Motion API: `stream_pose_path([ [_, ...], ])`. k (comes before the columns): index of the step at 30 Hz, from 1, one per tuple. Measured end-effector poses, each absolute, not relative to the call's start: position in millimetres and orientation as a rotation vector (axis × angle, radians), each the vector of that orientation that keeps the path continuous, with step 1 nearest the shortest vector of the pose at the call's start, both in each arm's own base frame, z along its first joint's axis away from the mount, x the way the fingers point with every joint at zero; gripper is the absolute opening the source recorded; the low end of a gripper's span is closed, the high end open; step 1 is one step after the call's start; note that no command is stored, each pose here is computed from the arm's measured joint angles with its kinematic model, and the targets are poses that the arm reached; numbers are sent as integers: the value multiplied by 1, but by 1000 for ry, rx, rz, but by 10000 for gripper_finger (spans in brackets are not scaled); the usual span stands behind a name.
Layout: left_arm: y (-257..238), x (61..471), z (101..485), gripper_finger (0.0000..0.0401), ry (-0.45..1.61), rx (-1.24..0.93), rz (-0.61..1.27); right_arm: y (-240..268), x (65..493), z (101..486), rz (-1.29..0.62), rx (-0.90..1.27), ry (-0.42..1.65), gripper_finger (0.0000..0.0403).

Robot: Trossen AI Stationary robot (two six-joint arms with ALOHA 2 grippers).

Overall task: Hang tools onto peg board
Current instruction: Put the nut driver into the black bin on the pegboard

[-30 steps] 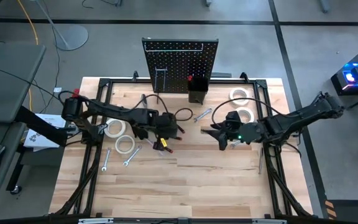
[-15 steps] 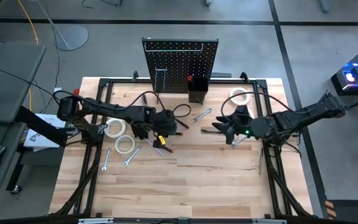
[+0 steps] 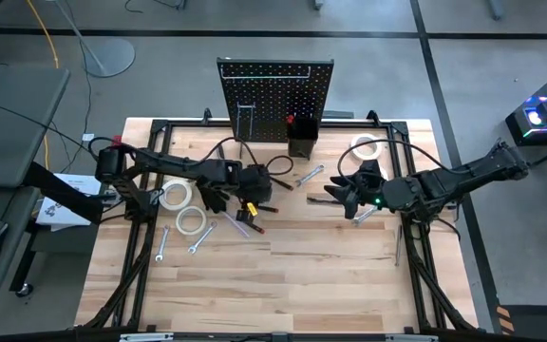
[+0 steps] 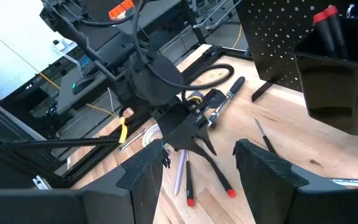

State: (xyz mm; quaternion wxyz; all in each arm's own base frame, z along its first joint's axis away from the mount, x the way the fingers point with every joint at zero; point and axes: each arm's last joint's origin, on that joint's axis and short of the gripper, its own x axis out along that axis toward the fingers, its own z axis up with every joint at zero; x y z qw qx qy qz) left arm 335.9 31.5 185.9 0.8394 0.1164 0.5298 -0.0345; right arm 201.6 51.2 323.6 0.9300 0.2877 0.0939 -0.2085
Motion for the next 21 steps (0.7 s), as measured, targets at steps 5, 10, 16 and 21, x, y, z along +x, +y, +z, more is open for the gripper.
stream_pose_path([
  [5, 26, 336, 185, 132, 1113, 202, -144, 51, 202, 324, -426, 592, 190, 193],
  [10, 15, 341, 182, 201, 1099, 241, -218, 51, 202, 323, -428, 590, 195, 193],
  [16, 2, 352, 160, 226, 1181, 305, -235, 51, 201, 323, -440, 607, 195, 193],
  [21, -2, 369, 132, 227, 1250, 376, -166, 50, 201, 322, -464, 616, 184, 193],
])
